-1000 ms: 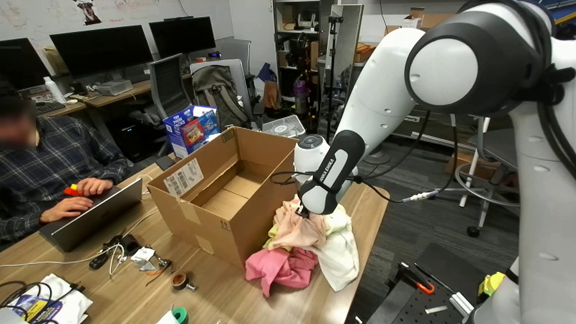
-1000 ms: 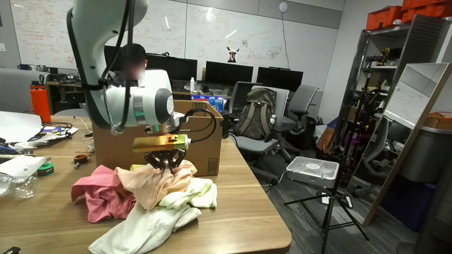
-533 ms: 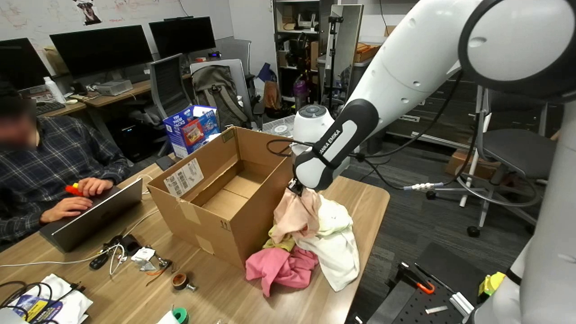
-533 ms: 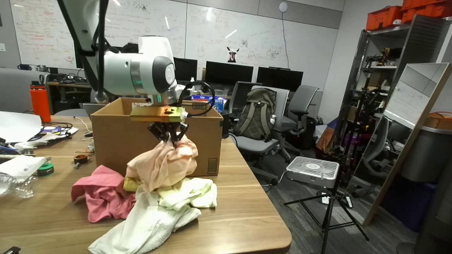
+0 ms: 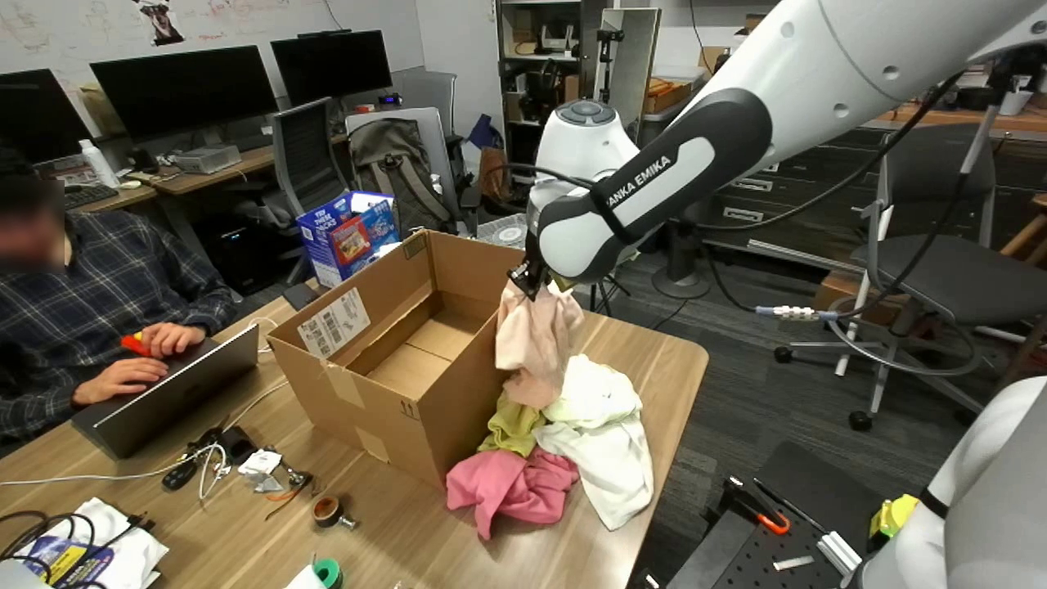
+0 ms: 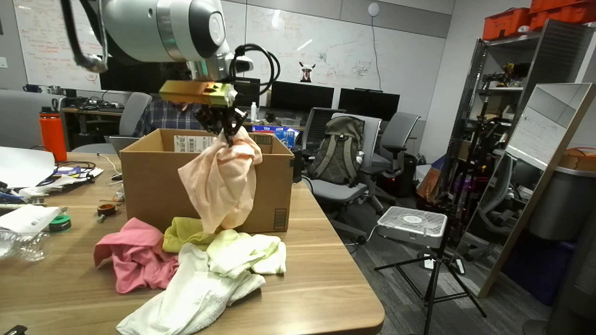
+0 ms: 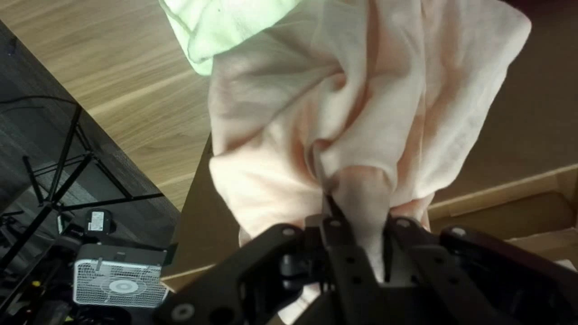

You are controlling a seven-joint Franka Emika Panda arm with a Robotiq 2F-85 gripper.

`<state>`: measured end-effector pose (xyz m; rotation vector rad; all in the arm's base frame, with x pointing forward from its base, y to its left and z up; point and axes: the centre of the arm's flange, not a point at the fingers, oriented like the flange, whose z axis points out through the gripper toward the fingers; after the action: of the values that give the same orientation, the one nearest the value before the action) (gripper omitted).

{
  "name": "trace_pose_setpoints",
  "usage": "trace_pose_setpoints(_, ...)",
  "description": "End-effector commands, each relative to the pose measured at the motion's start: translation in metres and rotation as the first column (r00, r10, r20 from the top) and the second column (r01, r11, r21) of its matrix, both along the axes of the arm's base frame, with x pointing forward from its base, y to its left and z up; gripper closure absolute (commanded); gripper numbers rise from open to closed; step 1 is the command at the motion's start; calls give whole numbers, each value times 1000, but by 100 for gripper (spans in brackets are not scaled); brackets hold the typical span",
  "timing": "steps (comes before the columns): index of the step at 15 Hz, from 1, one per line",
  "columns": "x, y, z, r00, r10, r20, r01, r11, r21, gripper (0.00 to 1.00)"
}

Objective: Pick up the clothes from the table and put them in the box

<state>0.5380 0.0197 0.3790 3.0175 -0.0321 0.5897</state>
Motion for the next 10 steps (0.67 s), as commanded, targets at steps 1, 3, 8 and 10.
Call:
trace_pose_setpoints(1, -19, 23, 62, 996, -30, 83, 25, 998, 59, 96)
trace_pose_setpoints(3, -23, 44, 92, 991, -22, 135, 10, 996, 90, 96)
trace_pose_setpoints(8, -37, 97, 149, 973, -10, 229, -22, 990, 137, 96)
trace_pose_setpoints(10, -41, 120, 170, 968, -12, 250, -26, 989, 147, 96)
